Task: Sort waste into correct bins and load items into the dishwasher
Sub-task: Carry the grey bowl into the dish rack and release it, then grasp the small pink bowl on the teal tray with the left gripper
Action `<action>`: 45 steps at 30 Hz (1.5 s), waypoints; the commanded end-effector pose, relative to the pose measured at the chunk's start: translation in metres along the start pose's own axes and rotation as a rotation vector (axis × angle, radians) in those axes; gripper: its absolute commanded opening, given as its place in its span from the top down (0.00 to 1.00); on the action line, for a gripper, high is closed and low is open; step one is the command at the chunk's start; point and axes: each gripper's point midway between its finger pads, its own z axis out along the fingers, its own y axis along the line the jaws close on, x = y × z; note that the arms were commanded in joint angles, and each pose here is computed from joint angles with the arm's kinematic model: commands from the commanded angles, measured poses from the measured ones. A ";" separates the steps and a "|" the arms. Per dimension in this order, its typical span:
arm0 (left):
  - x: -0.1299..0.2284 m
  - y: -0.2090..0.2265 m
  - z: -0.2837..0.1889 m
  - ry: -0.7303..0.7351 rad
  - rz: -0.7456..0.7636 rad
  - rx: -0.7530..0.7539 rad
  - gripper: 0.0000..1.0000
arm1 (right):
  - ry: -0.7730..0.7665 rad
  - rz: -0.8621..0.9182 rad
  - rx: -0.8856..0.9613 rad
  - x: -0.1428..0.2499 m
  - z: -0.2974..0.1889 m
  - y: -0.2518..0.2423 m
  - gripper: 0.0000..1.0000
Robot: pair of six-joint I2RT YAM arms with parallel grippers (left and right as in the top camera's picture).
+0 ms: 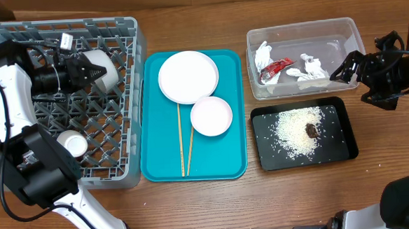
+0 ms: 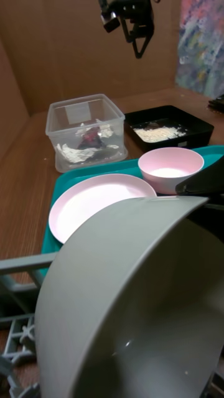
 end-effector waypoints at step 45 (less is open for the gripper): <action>0.013 -0.102 -0.048 -0.014 -0.004 -0.415 0.00 | -0.031 -0.015 0.004 -0.004 -0.007 0.003 0.00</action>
